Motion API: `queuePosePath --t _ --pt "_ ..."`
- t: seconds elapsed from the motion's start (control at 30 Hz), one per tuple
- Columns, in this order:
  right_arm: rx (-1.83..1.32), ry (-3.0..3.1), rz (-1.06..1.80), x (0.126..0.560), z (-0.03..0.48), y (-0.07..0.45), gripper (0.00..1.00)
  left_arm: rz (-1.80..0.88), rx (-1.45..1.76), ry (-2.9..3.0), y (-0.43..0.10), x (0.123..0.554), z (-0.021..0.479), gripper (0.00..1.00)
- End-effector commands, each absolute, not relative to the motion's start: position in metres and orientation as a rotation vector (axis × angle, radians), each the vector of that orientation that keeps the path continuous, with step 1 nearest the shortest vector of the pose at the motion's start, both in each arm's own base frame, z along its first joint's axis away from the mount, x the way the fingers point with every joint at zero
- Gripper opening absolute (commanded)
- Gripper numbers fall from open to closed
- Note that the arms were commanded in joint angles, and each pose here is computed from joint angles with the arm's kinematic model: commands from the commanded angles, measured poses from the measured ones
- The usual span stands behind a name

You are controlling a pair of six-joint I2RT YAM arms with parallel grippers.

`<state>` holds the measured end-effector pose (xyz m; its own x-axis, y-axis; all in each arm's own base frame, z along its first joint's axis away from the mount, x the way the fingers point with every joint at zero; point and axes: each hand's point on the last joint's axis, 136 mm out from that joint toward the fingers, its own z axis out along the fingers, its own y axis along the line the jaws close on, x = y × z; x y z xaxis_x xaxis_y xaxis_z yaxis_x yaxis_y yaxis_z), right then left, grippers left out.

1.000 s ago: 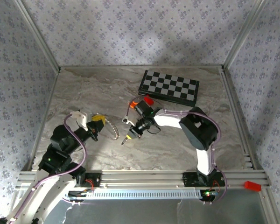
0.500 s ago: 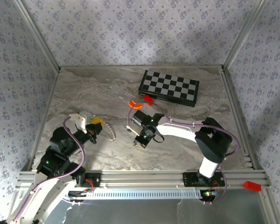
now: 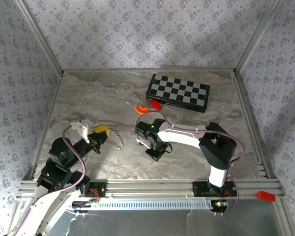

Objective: Put the keys on the keyring

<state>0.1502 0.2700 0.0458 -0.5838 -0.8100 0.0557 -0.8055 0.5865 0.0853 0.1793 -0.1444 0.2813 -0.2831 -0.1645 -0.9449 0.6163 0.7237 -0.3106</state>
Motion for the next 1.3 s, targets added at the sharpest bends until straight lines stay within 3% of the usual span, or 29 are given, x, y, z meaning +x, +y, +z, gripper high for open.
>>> queuePosePath --t 0.0,0.83,1.13,1.27 --pt "1.336 -2.636 0.009 0.139 0.046 0.253 0.00 -0.846 0.368 1.631 -0.149 0.176 0.294 0.00" --pt "1.327 -2.656 0.031 0.149 0.025 0.255 0.11 -0.850 0.375 1.591 -0.147 0.172 0.300 0.00" --pt "1.323 -2.680 0.040 0.153 0.027 0.255 0.20 -0.857 0.382 1.582 -0.148 0.170 0.301 0.00" --pt "1.300 -2.735 -0.012 0.153 0.037 0.259 0.31 -0.863 0.382 1.576 -0.148 0.169 0.302 0.00"
